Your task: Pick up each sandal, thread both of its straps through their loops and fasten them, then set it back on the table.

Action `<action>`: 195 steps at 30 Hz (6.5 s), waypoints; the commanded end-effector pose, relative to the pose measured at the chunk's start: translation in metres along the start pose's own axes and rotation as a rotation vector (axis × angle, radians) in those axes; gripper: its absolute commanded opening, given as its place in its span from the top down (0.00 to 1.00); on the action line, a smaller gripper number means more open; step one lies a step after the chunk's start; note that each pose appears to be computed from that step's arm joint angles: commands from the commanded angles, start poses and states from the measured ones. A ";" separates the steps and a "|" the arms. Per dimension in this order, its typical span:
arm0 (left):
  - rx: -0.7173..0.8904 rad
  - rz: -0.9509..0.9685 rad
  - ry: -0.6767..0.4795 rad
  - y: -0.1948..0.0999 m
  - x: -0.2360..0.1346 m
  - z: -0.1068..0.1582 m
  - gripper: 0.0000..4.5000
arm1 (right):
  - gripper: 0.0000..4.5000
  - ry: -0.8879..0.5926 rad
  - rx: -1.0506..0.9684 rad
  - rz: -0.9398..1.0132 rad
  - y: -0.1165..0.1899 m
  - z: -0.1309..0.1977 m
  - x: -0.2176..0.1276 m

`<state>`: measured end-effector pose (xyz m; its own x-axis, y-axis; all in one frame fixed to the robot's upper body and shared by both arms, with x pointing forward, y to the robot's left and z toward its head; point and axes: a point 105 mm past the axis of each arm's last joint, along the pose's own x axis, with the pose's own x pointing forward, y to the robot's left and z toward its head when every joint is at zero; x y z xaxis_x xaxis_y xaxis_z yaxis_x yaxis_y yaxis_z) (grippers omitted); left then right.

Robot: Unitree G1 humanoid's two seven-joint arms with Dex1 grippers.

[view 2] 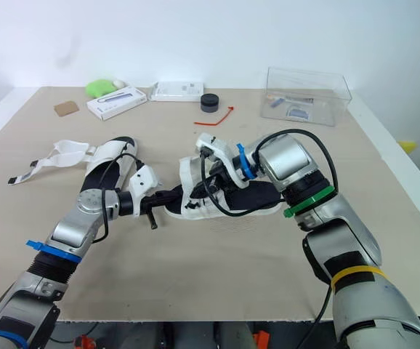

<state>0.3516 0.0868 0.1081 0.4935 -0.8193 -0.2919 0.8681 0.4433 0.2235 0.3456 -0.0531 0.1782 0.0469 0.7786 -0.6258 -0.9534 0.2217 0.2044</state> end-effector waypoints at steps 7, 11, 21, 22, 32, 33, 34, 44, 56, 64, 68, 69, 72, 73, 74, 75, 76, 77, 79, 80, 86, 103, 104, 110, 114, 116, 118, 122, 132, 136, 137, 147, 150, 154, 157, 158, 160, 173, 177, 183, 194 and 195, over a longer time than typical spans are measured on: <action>-0.053 -0.006 0.119 -0.005 -0.002 -0.033 1.00 | 0.99 -0.060 -0.013 -0.003 0.003 0.014 -0.017; -0.052 -0.005 0.120 -0.004 -0.002 -0.033 1.00 | 0.99 -0.061 -0.005 0.014 0.007 0.012 -0.015; -0.050 -0.008 0.119 -0.004 0.000 -0.032 1.00 | 0.99 -0.048 0.005 0.081 0.027 0.009 -0.004; -0.051 -0.008 0.119 -0.004 0.000 -0.032 1.00 | 0.99 -0.044 0.003 0.082 0.027 0.009 -0.003; -0.050 -0.007 0.111 -0.004 0.002 -0.031 1.00 | 0.99 -0.002 -0.015 0.029 0.009 0.015 0.005; -0.050 -0.007 0.111 -0.004 0.002 -0.031 1.00 | 0.99 0.001 -0.015 0.026 0.007 0.016 0.005; -0.050 -0.006 0.111 -0.005 0.002 -0.031 1.00 | 0.99 0.006 -0.014 0.024 0.006 0.016 0.006; -0.046 -0.005 0.112 -0.004 0.002 -0.032 1.00 | 0.99 -0.003 0.071 0.061 0.013 0.023 0.010; -0.040 -0.013 0.107 -0.005 0.005 -0.030 1.00 | 0.99 0.017 0.114 0.083 0.031 0.009 0.009; -0.035 -0.017 0.110 -0.006 0.007 -0.031 1.00 | 0.99 -0.035 0.122 0.017 0.019 0.015 0.006; -0.036 -0.019 0.111 -0.007 0.006 -0.031 1.00 | 0.99 -0.067 0.108 -0.001 0.015 0.024 0.001; -0.036 -0.019 0.111 -0.007 0.006 -0.031 1.00 | 0.99 -0.073 0.106 -0.007 0.014 0.025 0.000; -0.036 -0.018 0.113 -0.006 0.005 -0.032 1.00 | 0.99 -0.086 0.103 -0.029 0.007 0.029 -0.003; -0.035 -0.017 0.114 -0.006 0.005 -0.031 1.00 | 0.99 -0.086 0.101 -0.038 0.005 0.029 -0.003; -0.035 -0.017 0.113 -0.005 0.005 -0.031 1.00 | 0.99 -0.084 0.097 -0.047 0.002 0.028 -0.003; -0.035 -0.016 0.113 -0.005 0.005 -0.031 1.00 | 0.99 -0.082 0.093 -0.056 -0.001 0.027 -0.003; -0.034 -0.015 0.113 -0.005 0.005 -0.031 1.00 | 0.99 -0.080 0.091 -0.065 -0.004 0.026 -0.003; -0.034 -0.015 0.112 -0.005 0.005 -0.031 1.00 | 0.99 -0.078 0.089 -0.071 -0.005 0.025 -0.003; -0.035 -0.015 0.113 -0.005 0.005 -0.031 1.00 | 0.99 -0.079 0.087 -0.071 -0.007 0.025 -0.002; -0.036 -0.015 0.113 -0.005 0.005 -0.031 1.00 | 0.99 -0.080 0.084 -0.068 -0.006 0.025 -0.002; -0.039 -0.014 0.114 -0.007 0.004 -0.033 1.00 | 0.34 -0.088 0.031 -0.067 0.000 0.024 0.001; -0.044 -0.020 0.115 -0.009 0.005 -0.034 1.00 | 0.60 -0.151 0.107 -0.076 0.020 0.012 0.008; -0.044 -0.020 0.115 -0.009 0.005 -0.034 1.00 | 0.71 -0.158 0.122 -0.078 0.019 0.012 0.008; -0.048 -0.017 0.113 -0.010 0.004 -0.035 1.00 | 0.99 -0.145 0.150 -0.090 0.014 0.009 0.012; -0.051 -0.013 0.114 -0.011 0.003 -0.036 1.00 | 0.99 -0.135 0.176 -0.085 0.013 0.007 0.012; -0.052 -0.012 0.115 -0.012 0.003 -0.036 1.00 | 0.99 -0.135 0.213 -0.071 0.013 0.007 0.011; -0.054 -0.011 0.114 -0.012 0.003 -0.036 1.00 | 0.99 -0.132 0.290 -0.050 0.011 0.007 0.006; -0.055 -0.014 0.114 -0.014 0.004 -0.036 1.00 | 0.99 -0.128 0.409 -0.006 0.011 0.012 -0.002; -0.060 -0.029 0.111 -0.023 0.006 -0.038 1.00 | 0.99 -0.123 0.588 0.053 0.012 0.010 -0.004; -0.060 -0.033 0.112 -0.025 0.006 -0.038 1.00 | 0.99 -0.135 0.620 0.052 0.010 0.011 -0.004; -0.060 -0.034 0.112 -0.025 0.006 -0.038 1.00 | 0.99 -0.135 0.626 0.051 0.009 0.011 -0.003; -0.055 -0.033 0.115 -0.025 0.007 -0.038 1.00 | 0.99 -0.200 0.729 0.057 0.000 0.022 -0.009; -0.052 -0.033 0.119 -0.024 0.006 -0.038 1.00 | 0.99 -0.211 0.744 0.069 -0.001 0.024 -0.011; -0.049 -0.034 0.124 -0.025 0.006 -0.040 1.00 | 0.99 -0.208 0.758 0.071 -0.001 0.021 -0.011; -0.049 -0.036 0.124 -0.025 0.007 -0.039 1.00 | 0.99 -0.197 0.764 0.056 -0.003 0.016 -0.009; -0.049 -0.036 0.124 -0.025 0.007 -0.039 1.00 | 0.99 -0.195 0.767 0.049 -0.004 0.014 -0.009; -0.049 -0.036 0.123 -0.025 0.007 -0.039 1.00 | 0.99 -0.192 0.771 0.039 -0.005 0.012 -0.009; -0.051 -0.037 0.122 -0.025 0.008 -0.039 1.00 | 0.99 -0.163 0.770 -0.007 -0.008 -0.001 -0.008; -0.052 -0.036 0.122 -0.025 0.008 -0.039 1.00 | 0.99 -0.151 0.767 -0.053 -0.013 -0.008 -0.009; -0.053 -0.033 0.122 -0.025 0.008 -0.039 1.00 | 0.99 -0.118 0.686 -0.156 -0.024 -0.024 -0.004; -0.057 -0.032 0.118 -0.025 0.008 -0.039 1.00 | 0.99 -0.106 0.541 -0.153 -0.017 -0.021 0.000; -0.057 -0.032 0.117 -0.025 0.008 -0.039 1.00 | 0.99 -0.113 0.530 -0.146 -0.015 -0.017 -0.001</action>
<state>0.3476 0.0815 0.1052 0.5159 -0.8106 -0.2770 0.8534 0.4584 0.2482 0.3561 -0.0663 0.1595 0.2223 0.7718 -0.5957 -0.6417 0.5758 0.5066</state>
